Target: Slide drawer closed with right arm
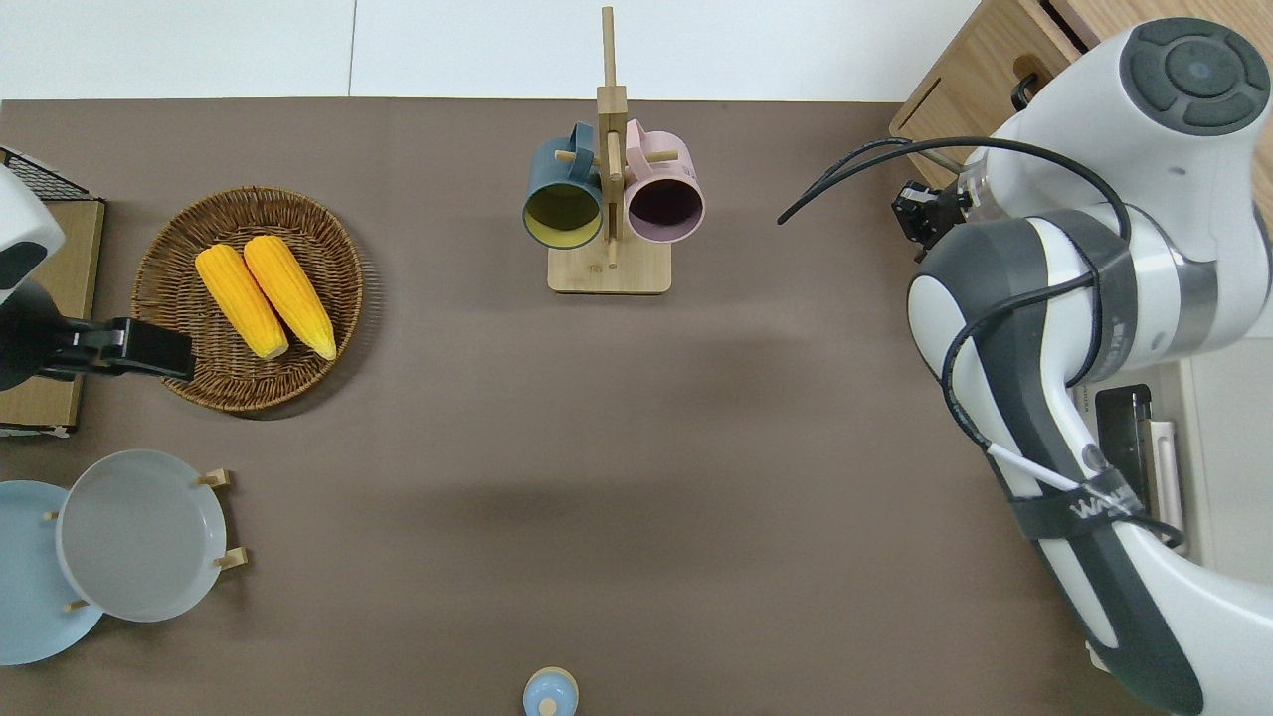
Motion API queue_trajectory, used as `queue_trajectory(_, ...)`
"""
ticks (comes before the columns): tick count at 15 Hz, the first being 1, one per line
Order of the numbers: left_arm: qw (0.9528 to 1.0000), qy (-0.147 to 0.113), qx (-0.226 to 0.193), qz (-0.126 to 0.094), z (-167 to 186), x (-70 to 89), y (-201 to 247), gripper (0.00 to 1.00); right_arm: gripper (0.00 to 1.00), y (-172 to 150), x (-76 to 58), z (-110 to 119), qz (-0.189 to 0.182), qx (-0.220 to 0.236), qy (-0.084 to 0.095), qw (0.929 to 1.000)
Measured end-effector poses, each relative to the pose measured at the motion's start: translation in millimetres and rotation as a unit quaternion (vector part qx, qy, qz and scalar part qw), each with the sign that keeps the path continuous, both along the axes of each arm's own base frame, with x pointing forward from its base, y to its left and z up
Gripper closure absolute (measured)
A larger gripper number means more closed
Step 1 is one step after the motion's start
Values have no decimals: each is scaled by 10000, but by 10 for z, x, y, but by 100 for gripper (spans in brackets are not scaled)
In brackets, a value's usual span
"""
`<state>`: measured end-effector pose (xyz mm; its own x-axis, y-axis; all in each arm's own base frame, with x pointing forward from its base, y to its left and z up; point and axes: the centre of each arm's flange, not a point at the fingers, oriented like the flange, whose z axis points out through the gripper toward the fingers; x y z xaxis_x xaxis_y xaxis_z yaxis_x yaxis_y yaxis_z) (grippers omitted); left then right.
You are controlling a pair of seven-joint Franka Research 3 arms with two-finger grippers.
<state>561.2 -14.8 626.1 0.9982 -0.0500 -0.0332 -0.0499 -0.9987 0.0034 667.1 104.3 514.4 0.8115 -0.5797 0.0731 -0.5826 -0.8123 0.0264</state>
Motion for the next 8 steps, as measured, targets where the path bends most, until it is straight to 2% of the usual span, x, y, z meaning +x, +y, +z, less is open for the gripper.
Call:
queue_trajectory(3,10000,0,0,0,0,0,0,0,99,108,-213,272,575,-17,202,9981)
queue_trajectory(8,10000,0,0,0,0,0,0,0,99,112,-551,778,1583,46,287,9870)
